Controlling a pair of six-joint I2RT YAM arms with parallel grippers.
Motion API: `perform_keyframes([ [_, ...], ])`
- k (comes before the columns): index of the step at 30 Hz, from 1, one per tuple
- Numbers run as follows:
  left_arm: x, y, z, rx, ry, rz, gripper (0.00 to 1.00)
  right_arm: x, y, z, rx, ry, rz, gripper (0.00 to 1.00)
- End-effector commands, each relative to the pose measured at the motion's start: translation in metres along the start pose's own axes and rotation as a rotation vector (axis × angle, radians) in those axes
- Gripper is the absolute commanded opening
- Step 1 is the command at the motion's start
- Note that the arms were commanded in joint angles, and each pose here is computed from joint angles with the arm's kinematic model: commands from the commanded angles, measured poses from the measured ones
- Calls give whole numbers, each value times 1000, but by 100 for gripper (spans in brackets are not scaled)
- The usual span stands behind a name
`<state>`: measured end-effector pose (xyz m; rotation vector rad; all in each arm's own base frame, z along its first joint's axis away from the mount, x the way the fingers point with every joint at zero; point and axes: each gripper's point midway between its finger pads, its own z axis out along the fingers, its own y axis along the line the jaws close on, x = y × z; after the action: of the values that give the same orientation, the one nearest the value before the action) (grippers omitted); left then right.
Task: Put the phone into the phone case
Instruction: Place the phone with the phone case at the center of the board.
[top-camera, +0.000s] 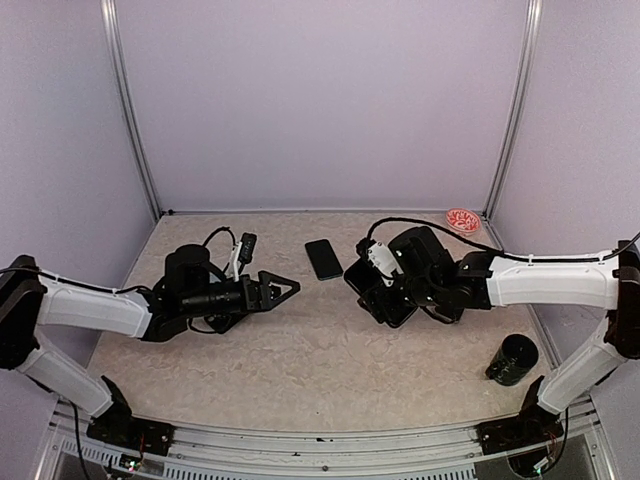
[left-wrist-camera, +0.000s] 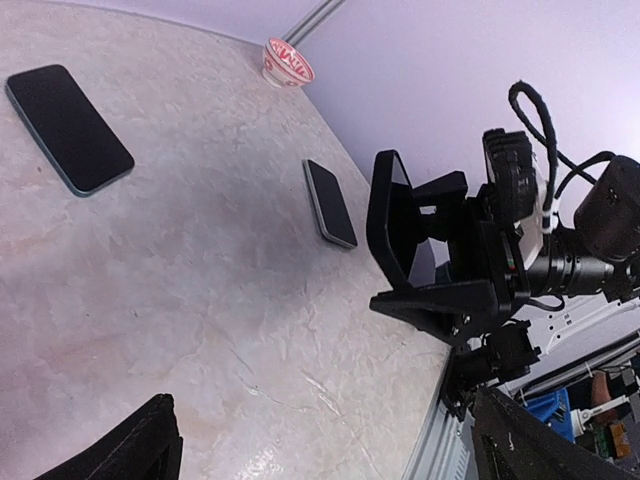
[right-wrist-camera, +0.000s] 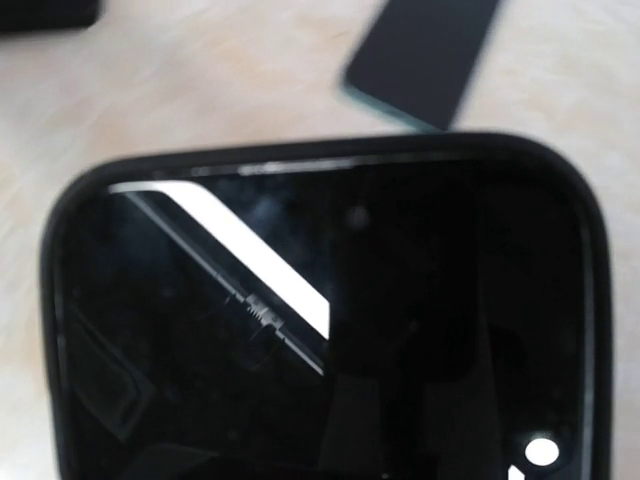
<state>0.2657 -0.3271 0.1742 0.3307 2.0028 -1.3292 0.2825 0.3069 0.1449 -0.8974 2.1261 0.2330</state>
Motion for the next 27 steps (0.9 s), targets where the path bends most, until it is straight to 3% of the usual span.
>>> perform_keyframes([
  [1, -21, 8, -19, -82, -125, 68, 99, -40, -34, -3, 74, -105, 139, 68],
  [8, -31, 25, -41, -206, -217, 76, 99, -52, -73, 9, 151, -129, 248, 68],
  [17, -42, 67, -75, -496, -320, 83, 99, -67, -111, 29, 216, -162, 358, 70],
  [27, -41, 86, -95, -645, -319, 204, 99, -68, -153, 71, 236, -142, 461, 70],
])
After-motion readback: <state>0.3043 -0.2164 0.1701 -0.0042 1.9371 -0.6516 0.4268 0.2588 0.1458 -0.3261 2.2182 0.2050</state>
